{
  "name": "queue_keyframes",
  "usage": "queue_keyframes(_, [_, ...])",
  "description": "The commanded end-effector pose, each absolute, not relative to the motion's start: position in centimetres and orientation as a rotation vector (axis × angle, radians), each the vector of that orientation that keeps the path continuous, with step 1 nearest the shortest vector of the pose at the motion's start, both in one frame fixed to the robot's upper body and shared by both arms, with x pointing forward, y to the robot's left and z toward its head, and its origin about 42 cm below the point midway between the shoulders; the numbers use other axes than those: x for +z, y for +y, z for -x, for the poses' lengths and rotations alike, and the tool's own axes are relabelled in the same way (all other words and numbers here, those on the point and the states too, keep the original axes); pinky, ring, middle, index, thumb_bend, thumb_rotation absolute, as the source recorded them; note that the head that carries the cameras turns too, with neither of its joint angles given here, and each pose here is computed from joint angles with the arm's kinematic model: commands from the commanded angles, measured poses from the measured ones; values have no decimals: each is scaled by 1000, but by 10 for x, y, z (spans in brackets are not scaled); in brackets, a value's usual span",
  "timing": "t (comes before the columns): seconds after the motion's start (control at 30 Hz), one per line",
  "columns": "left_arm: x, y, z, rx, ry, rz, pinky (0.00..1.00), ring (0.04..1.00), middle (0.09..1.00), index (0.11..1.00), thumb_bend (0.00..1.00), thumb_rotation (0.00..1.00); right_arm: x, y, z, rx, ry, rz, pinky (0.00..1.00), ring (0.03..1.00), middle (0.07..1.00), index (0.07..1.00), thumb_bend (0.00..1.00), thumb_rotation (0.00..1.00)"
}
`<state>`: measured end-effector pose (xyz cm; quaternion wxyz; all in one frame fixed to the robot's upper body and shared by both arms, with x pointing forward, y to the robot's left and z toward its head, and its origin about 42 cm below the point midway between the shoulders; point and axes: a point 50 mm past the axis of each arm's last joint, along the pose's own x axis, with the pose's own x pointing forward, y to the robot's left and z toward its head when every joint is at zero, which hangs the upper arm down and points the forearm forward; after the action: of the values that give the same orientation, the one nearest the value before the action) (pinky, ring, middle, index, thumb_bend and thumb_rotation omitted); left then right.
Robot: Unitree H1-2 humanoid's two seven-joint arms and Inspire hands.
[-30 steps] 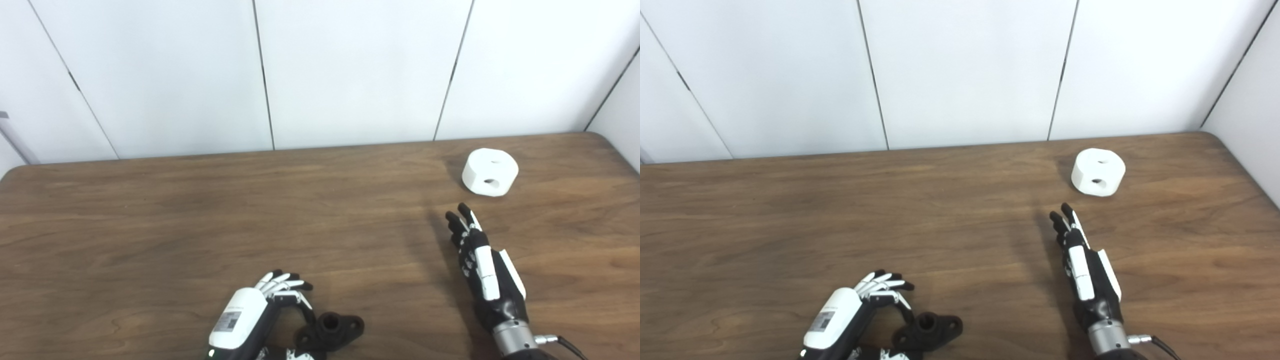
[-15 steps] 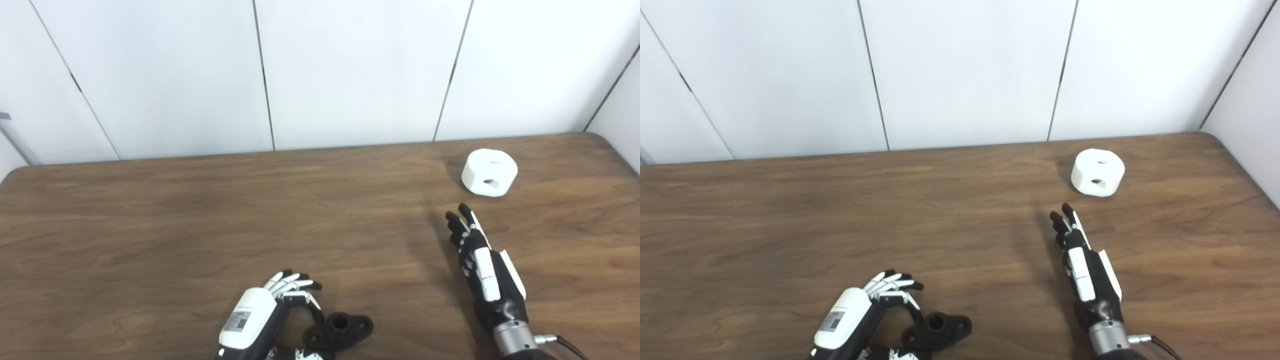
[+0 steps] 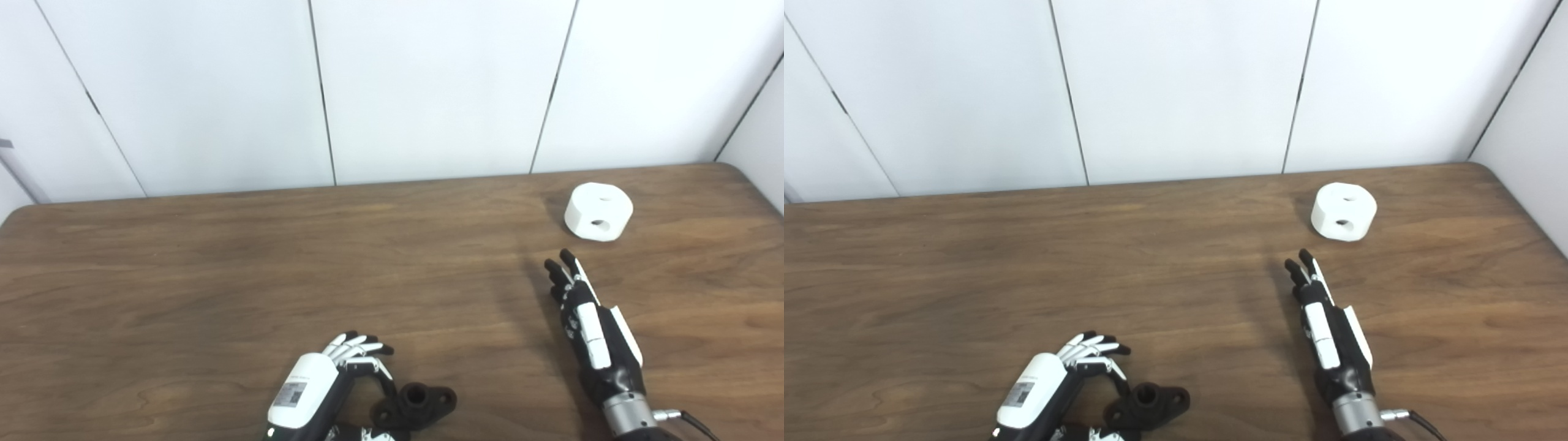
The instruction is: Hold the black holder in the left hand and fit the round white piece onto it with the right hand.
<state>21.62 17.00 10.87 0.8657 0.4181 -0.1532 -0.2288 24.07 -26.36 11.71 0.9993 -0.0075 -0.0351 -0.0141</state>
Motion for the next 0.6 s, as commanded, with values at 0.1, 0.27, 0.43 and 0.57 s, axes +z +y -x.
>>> queue_keyframes(0.1, [104,173,-214,-518,-265,-907,937,885,809,488,515,60,132,-269,-239,-40,-86,41,1000,974,946,1000,618,922])
queue_keyframes(0.27, [106,171,-218,-524,-252,-904,913,889,811,487,517,57,142,-273,-242,-62,-98,47,1000,956,944,977,625,844])
queue_keyframes(0.43, [108,166,-223,-529,-255,-913,914,890,810,487,518,56,155,-282,-247,-86,-110,80,1000,947,934,945,601,825])
queue_keyframes(0.57, [109,161,-227,-534,-270,-933,911,882,807,487,519,58,171,-299,-253,-100,-120,129,1000,970,940,942,588,838])
